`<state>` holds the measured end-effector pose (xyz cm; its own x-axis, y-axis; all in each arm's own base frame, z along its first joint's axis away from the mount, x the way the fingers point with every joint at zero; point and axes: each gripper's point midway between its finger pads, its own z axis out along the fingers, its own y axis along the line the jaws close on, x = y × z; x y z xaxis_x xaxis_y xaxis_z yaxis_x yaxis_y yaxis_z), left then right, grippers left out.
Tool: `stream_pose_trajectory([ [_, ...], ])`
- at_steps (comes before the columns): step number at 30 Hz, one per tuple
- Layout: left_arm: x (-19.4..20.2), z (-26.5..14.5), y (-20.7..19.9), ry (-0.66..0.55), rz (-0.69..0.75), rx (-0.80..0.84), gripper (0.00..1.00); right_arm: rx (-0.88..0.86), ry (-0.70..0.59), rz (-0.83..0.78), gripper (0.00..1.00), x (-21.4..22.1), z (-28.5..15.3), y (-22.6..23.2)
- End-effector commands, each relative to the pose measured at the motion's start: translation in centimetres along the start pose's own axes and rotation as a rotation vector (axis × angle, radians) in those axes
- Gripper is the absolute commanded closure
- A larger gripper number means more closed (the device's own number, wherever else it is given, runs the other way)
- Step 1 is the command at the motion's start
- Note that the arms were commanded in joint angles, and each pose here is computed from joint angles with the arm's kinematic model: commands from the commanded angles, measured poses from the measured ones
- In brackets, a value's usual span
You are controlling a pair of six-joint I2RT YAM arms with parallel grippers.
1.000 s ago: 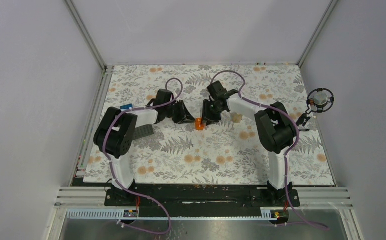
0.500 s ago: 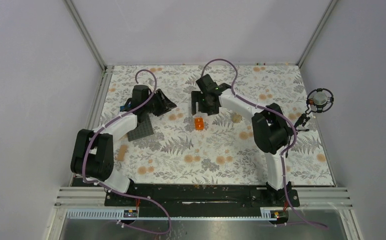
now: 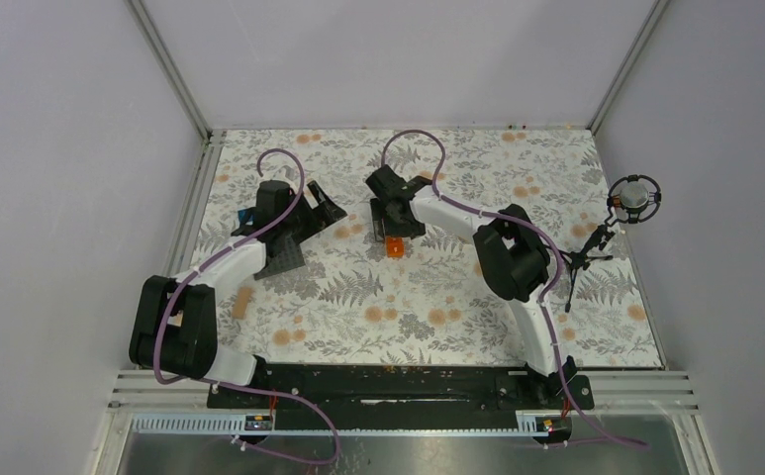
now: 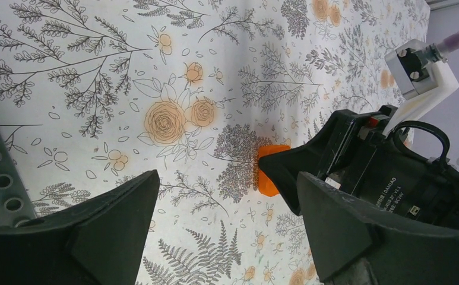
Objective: Sort the pills into containers
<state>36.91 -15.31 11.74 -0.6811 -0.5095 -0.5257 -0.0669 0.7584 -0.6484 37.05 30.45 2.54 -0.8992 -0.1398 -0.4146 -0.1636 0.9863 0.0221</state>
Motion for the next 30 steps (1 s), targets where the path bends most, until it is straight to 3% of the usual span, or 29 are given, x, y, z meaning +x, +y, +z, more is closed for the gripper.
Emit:
stream_pose_trajectory([
  [1, -1.7, -0.6, -0.9, -0.07, 0.028, 0.03, 0.13, 0.018, -0.042, 0.009, 0.26, -1.6, -0.2, 0.5],
  [10, 0.2, 0.4, -0.8, 0.011, -0.026, 0.06, 0.16, -0.005, -0.036, 0.046, 0.49, -1.6, 0.2, 1.2],
  [21, 2.6, 1.3, -0.3, 0.105, -0.09, 0.081, 0.16, 0.014, 0.005, 0.08, 0.45, -0.9, 0.1, 1.1],
  [26, 4.0, 1.8, -0.4, 0.159, -0.115, 0.115, 0.17, 0.001, -0.007, 0.09, 0.54, -1.1, -0.4, 1.2],
  [30, 4.9, 2.2, -2.1, 0.209, -0.093, 0.204, 0.22, -0.047, -0.047, 0.105, 0.58, -2.1, -1.9, 1.9],
])
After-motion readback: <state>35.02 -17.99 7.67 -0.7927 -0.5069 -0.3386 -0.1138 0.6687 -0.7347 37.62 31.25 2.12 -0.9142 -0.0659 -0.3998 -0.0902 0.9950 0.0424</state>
